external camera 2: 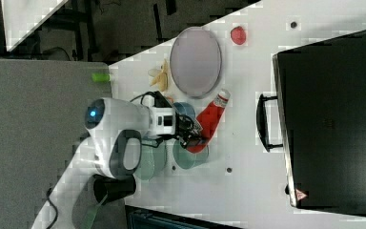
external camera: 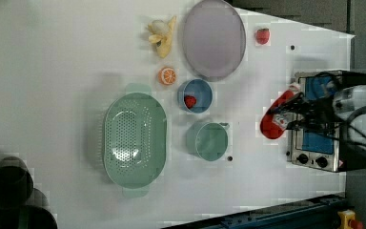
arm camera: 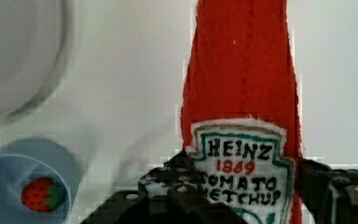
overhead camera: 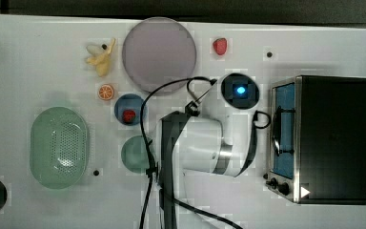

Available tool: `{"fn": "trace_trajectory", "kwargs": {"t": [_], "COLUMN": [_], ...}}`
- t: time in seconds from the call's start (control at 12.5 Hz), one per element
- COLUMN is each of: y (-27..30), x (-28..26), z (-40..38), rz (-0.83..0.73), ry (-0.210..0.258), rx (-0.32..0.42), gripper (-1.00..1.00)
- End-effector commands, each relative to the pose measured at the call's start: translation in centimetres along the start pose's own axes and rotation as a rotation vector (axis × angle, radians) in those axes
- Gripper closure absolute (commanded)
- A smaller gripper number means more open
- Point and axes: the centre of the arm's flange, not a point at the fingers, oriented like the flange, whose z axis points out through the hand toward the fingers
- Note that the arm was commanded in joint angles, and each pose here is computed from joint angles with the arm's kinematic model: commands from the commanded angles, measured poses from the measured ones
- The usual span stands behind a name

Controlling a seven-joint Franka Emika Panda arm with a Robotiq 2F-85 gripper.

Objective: Pick ketchup from strainer and place it on the table

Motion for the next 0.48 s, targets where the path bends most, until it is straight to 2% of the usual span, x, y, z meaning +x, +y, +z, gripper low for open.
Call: {"fn": "trace_trajectory", "kwargs": {"t": [0.08,0.24,0.32,0.48], "y": [-1.6,-1.4,-1.5,-1.6], "x": [-1.0,-0.5,-0.3,0.2], "z": [2.8,5.8,7.1,8.7], "rz": [-0.090,-0.099,-0.106,-0.107], "ry": [0.068,0.068,0.063,0.060], "rx": [0.044,0.040,0.037,0.046], "gripper": [-0.21,-0.21,-0.27,-0.68]}}
